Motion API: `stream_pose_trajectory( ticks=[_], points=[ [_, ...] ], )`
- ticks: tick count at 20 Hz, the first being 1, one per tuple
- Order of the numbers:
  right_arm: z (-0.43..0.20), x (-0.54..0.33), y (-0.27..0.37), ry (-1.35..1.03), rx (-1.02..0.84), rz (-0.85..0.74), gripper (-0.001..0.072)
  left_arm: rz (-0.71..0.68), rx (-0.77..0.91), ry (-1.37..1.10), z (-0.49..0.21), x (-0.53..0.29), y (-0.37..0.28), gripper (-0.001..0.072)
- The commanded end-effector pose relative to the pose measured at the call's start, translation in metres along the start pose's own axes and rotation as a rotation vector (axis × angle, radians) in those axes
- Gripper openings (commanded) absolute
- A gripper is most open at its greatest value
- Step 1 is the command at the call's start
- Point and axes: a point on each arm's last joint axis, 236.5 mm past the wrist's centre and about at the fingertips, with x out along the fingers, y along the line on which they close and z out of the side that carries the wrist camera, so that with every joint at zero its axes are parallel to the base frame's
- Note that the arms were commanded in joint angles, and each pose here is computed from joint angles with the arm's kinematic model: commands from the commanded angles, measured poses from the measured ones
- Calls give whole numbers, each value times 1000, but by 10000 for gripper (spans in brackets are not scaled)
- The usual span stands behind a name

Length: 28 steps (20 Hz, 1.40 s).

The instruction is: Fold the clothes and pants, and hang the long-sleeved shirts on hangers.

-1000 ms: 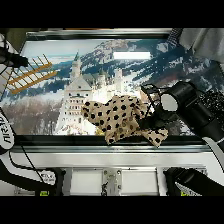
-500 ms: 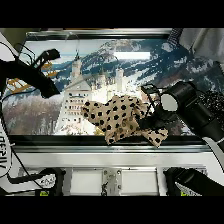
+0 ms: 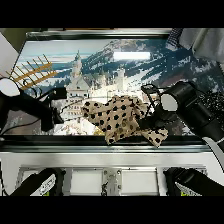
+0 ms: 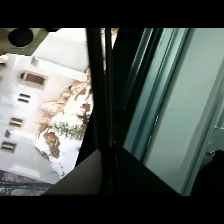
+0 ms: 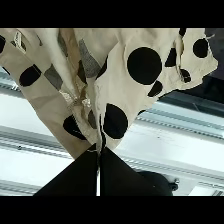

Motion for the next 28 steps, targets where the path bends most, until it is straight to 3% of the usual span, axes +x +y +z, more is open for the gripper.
stream_pose_trajectory(
  ticks=[1, 10, 28],
  points=[
    [0, 0, 0, 1, -1, 0, 12, 29, 28, -11, -12, 22, -15, 8],
    [0, 0, 0, 1, -1, 0, 12, 3, 118, -145, 7, 52, -23, 8],
    [9, -7, -4, -34, -65, -2, 12, -146, 276, -113, 52, 116, -43, 8]
  ],
)
